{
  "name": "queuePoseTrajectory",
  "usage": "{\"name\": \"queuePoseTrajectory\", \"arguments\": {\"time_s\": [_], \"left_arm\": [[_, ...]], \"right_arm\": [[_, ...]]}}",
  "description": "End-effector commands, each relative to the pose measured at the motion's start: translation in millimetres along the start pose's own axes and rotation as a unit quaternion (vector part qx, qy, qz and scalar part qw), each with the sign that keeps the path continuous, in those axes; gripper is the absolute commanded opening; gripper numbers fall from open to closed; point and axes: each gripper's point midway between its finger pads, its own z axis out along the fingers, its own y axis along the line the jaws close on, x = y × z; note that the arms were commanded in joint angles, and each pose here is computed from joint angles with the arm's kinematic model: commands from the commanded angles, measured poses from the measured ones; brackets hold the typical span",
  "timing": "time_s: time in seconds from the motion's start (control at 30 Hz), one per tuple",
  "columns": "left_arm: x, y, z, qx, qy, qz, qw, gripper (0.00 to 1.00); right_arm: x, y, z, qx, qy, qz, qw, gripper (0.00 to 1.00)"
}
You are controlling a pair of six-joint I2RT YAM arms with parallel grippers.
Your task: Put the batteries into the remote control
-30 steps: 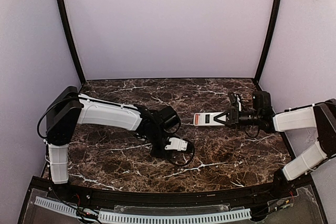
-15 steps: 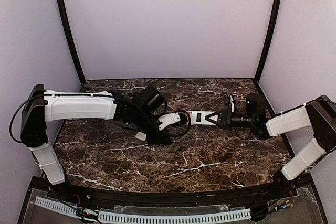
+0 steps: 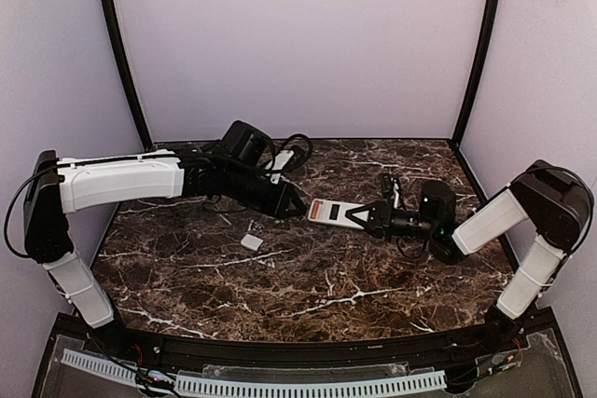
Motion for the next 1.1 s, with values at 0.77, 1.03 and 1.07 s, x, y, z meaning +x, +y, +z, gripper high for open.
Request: {"name": "queuePoseTrajectory", "arguments": {"time_s": [0.77,1.03,1.07], "left_arm": [[0.8,24.4,42.3,-0.052,0.052,-0.08,0.994,0.0],[1.1,36.3,46.2,-0.083,0.056,-0.085,0.991,0.0],[1.0,38.1,46.5,-0.086,0.056,-0.085,0.991,0.0]], "right_arm": [[1.2,25.3,13.1,-0.055,-0.006,-0.02,0.998,0.0],[2.4,27.5,13.1,-0.059,-0.005,-0.023,0.998,0.0],[2.7,27.6,13.4,-0.06,-0.004,-0.023,0.998,0.0]]}}
